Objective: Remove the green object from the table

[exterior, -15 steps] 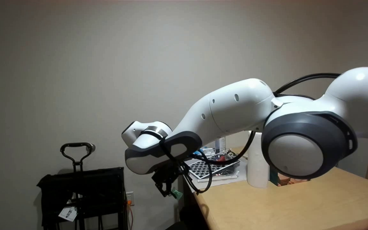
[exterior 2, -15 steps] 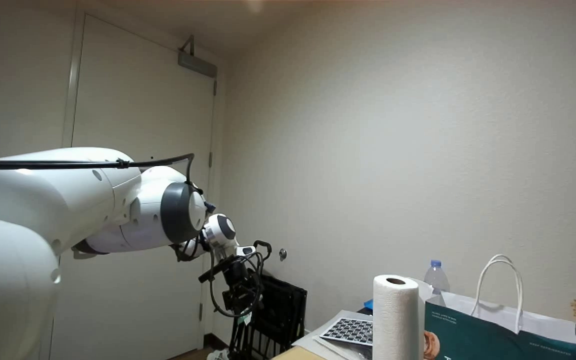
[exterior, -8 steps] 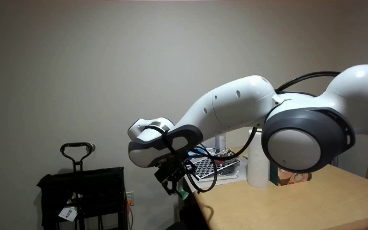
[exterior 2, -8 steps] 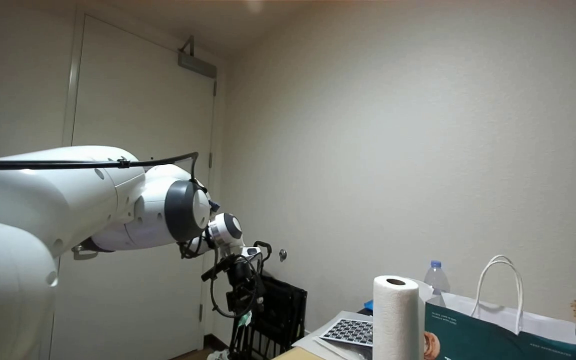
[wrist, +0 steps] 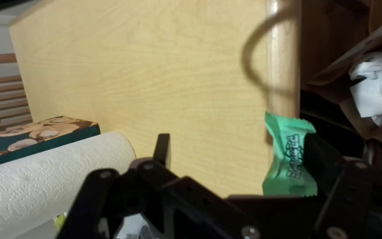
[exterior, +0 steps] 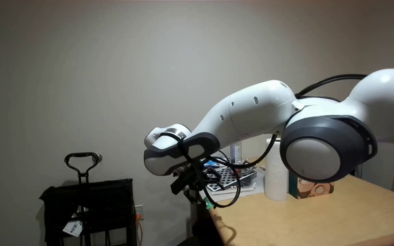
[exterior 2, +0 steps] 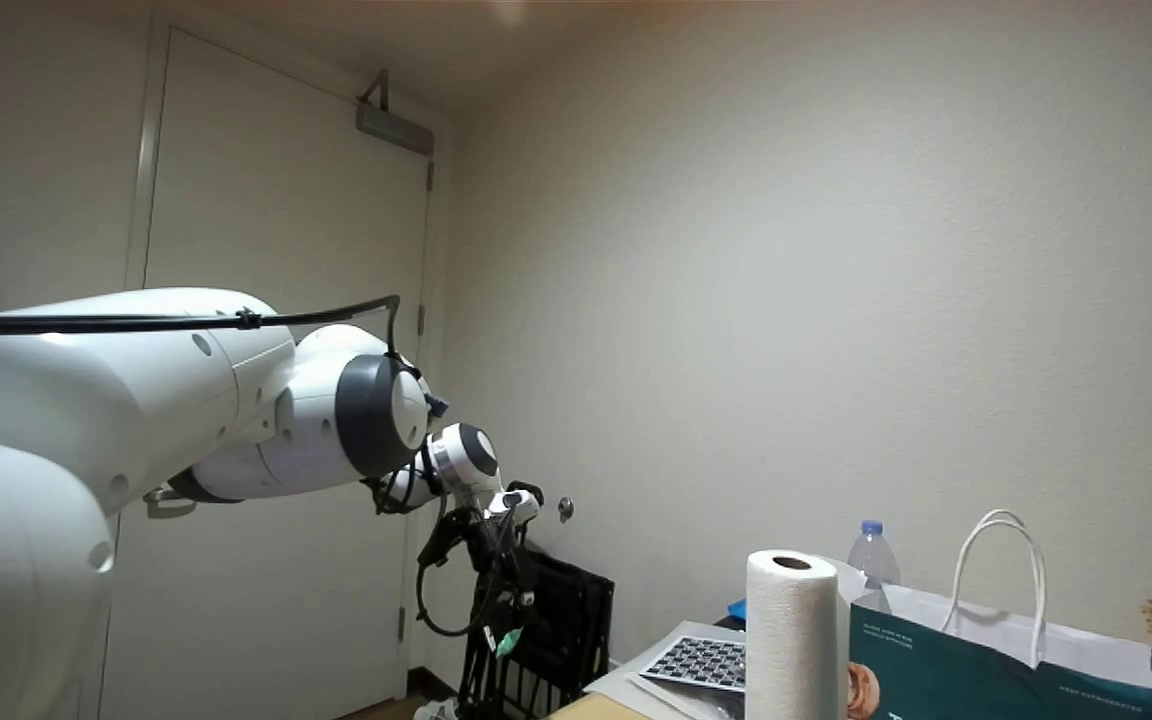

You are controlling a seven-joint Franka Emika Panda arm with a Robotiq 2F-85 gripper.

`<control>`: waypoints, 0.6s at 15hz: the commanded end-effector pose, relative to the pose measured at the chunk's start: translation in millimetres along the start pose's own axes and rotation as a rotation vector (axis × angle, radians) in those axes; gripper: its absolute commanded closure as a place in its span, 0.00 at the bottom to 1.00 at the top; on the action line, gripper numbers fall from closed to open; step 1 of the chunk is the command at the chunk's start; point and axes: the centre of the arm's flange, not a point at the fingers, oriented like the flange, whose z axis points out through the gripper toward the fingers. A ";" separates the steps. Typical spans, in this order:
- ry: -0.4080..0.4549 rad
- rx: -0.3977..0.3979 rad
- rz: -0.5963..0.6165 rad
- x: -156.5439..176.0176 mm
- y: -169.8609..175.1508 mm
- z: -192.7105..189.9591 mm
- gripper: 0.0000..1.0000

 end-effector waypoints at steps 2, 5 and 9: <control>0.015 0.045 0.006 -15.0 -2.9 0.5 0.00; 0.021 -0.006 -0.071 -24.9 -21.1 -4.4 0.00; 0.088 0.134 -0.127 -28.0 -26.1 -15.0 0.00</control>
